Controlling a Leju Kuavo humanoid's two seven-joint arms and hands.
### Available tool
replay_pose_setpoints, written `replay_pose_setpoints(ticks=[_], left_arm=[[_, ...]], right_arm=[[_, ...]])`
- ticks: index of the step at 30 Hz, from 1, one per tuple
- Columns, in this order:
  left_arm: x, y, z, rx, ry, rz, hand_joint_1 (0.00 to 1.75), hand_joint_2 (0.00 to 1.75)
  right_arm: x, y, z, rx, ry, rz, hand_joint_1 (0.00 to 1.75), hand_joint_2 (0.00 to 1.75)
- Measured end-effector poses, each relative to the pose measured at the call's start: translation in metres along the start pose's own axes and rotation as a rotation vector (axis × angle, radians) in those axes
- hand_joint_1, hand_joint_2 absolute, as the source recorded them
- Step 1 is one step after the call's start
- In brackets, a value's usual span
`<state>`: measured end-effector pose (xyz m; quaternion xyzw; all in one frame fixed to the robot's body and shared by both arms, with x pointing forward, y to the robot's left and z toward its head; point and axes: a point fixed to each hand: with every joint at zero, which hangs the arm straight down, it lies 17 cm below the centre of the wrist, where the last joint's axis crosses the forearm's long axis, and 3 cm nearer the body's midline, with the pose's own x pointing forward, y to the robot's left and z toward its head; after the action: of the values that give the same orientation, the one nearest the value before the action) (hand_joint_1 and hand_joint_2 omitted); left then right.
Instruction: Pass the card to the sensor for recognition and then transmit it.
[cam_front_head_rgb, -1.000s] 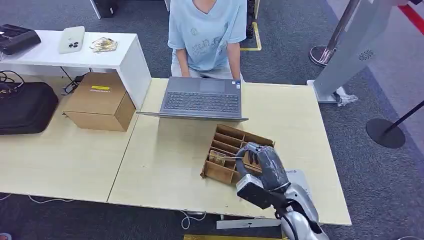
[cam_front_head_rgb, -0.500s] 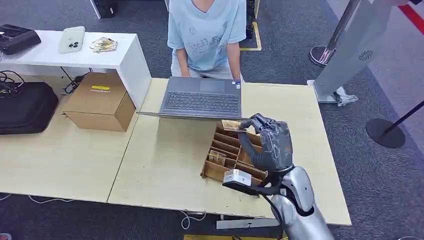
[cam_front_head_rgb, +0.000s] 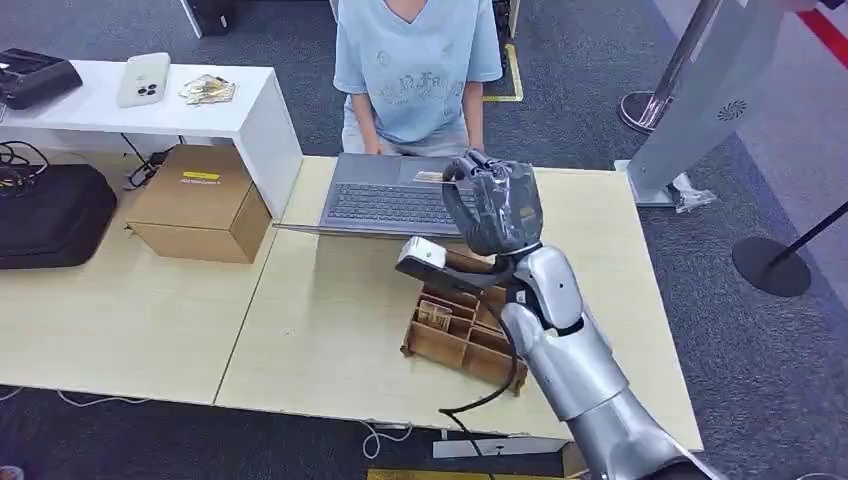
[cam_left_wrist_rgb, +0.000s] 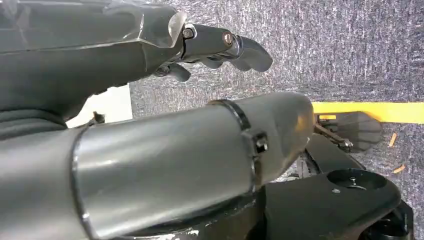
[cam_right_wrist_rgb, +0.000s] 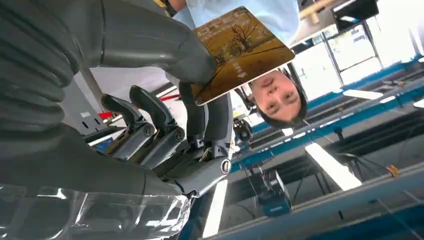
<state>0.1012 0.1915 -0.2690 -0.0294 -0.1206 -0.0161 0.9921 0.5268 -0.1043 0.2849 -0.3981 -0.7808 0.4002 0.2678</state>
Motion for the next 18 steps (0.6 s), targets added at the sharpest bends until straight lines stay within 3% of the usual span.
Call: replay_pose_setpoints(ticks=[10,18], left_arm=[[0.0,0.0,0.0,0.0,0.001,-0.002,0.0,0.0],[-0.001,0.0,0.0,-0.014,0.022,-0.036,0.0,0.0]], right_arm=[[-0.007,0.016,-0.02,0.06,0.018,0.063,1.75,1.75],[-0.058,0.039,-0.054,0.251,0.145,0.18,1.75,1.75]])
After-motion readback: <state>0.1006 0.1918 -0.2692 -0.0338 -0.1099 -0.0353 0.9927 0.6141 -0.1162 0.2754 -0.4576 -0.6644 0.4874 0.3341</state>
